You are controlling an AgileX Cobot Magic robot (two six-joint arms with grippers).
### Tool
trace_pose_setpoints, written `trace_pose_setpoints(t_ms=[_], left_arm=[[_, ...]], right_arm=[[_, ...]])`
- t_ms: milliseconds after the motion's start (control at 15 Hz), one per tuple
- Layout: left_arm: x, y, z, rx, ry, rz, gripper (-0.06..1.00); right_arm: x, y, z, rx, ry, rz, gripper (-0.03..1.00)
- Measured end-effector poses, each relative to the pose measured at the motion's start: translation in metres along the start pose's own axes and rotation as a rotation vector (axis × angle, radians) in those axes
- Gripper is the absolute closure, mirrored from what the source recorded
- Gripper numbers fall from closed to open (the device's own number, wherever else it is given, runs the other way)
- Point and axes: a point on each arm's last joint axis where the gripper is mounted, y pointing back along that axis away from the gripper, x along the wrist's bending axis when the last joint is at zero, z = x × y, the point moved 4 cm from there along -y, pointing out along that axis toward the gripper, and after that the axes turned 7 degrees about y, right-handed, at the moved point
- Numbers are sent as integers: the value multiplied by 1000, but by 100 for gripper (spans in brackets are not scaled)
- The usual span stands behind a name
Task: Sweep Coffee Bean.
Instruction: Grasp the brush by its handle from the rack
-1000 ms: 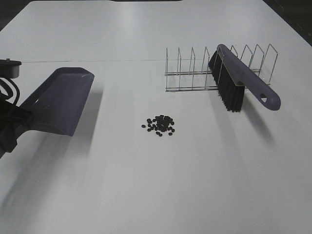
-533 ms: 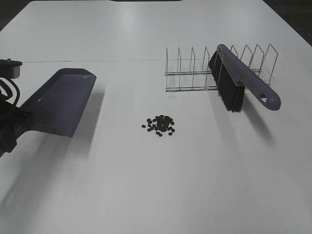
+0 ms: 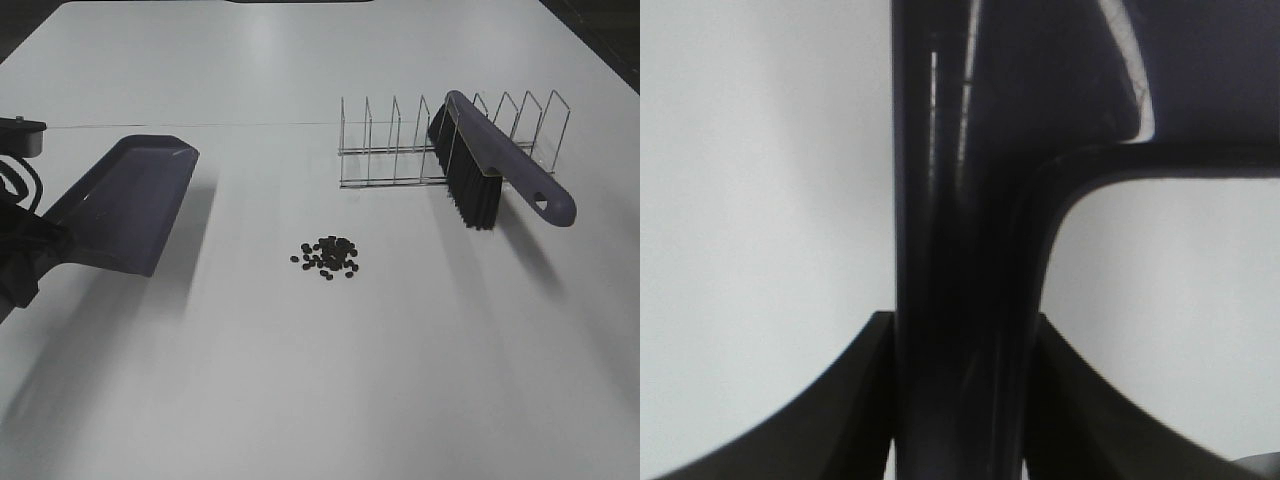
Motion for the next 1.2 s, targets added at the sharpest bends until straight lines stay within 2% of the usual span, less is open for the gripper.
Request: trace_pose_setpoints(t_ms=[133,267,600,667,1200], left_arm=[[-1,0,0,1,5,-7,62],[-1,0,0,2,8,-11,62],[-5,0,-1,9,30,-42,62],[-6,0,-1,9,30,-43,62],[-6,0,-1,10,30,-42,62]], right_arm=[[-7,-32,44,103,37,12,24],[-11,-51,65,152,43,20,24],[-21,-113,118,220,53,30,24],[-26,-140,137,230,56,32,24],[-38,-252,166,286,60,40,24]])
